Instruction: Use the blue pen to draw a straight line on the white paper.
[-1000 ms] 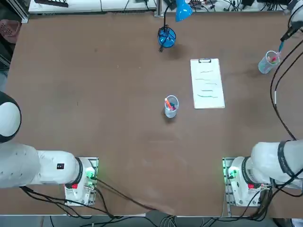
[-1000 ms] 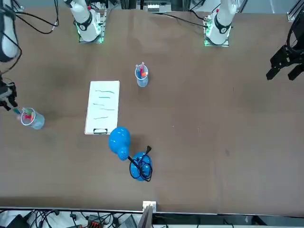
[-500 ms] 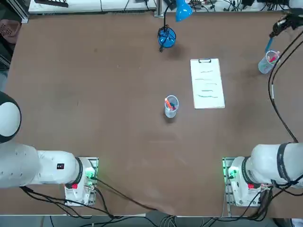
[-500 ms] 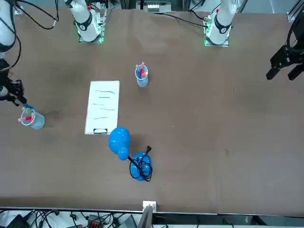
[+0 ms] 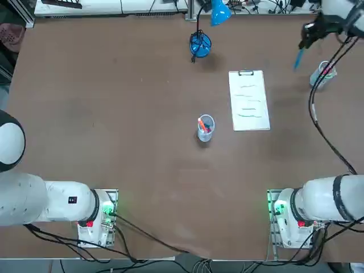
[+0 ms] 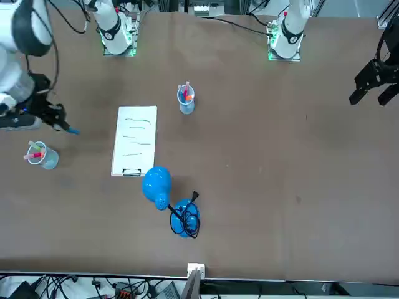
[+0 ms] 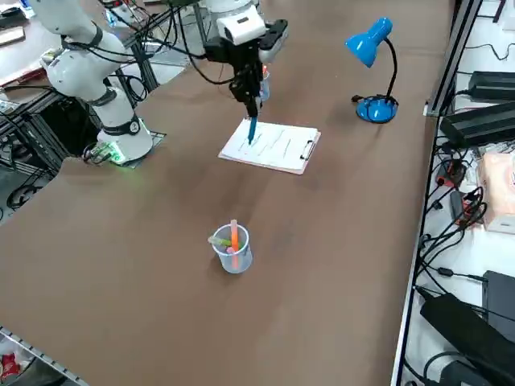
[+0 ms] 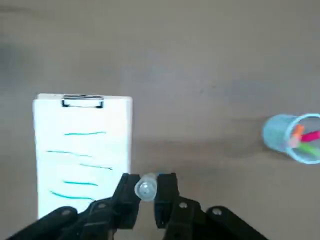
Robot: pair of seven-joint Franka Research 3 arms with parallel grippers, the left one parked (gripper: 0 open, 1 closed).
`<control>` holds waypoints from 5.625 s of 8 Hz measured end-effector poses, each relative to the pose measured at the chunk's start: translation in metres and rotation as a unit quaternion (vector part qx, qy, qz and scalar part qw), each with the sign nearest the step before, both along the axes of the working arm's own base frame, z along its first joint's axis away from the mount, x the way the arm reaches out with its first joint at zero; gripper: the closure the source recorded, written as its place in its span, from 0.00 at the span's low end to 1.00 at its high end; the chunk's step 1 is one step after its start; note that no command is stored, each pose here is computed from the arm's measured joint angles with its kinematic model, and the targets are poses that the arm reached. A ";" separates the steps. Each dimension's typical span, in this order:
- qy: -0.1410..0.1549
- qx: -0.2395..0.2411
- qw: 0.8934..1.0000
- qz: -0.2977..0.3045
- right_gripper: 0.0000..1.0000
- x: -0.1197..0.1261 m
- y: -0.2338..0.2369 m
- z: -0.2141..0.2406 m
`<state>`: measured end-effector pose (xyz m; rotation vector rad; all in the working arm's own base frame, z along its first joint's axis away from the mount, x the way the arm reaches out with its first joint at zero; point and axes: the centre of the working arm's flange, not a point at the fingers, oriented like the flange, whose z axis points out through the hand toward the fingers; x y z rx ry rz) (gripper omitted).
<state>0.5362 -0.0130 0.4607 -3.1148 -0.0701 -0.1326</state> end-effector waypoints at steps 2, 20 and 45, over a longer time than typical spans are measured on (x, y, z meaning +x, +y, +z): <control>-0.017 0.001 1.000 0.017 0.81 -0.011 0.030 -0.034; -0.081 -0.064 0.995 0.016 0.81 0.008 0.142 -0.158; -0.051 -0.112 0.992 0.011 0.81 0.029 0.043 -0.044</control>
